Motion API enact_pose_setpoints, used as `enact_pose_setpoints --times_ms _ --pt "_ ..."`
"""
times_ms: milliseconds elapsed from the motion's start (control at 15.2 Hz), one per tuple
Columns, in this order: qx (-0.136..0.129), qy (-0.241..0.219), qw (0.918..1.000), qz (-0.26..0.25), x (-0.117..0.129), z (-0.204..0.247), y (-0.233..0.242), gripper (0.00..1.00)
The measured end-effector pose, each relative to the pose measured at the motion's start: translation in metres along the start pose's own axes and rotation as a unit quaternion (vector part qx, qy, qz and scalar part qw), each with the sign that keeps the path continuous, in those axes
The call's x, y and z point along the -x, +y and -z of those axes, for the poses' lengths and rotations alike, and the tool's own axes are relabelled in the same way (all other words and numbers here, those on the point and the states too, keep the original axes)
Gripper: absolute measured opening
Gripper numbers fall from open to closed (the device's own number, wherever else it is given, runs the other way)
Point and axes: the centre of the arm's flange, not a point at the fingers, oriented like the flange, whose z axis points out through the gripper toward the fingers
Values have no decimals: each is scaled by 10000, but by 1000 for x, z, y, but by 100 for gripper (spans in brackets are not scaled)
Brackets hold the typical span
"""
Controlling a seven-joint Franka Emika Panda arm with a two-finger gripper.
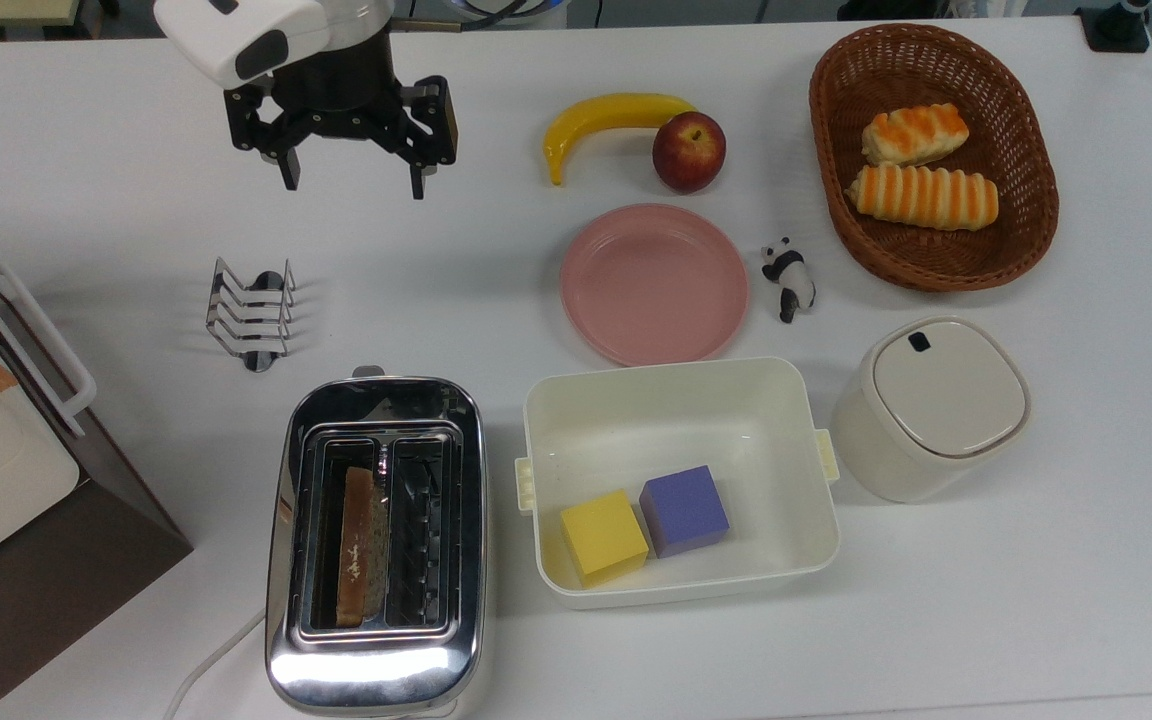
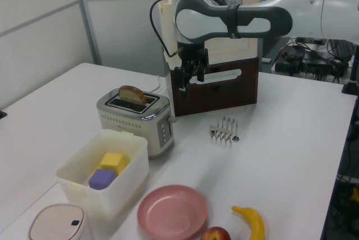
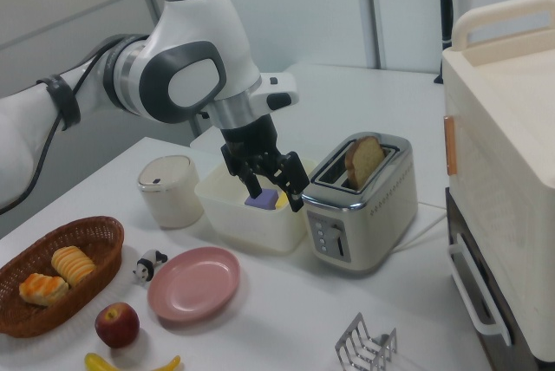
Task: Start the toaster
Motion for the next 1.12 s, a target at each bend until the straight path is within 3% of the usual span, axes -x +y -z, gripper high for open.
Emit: enact_pose_setpoints --times_ms 1120 --pt "9 -13 9999 -107 1 -1 14 100"
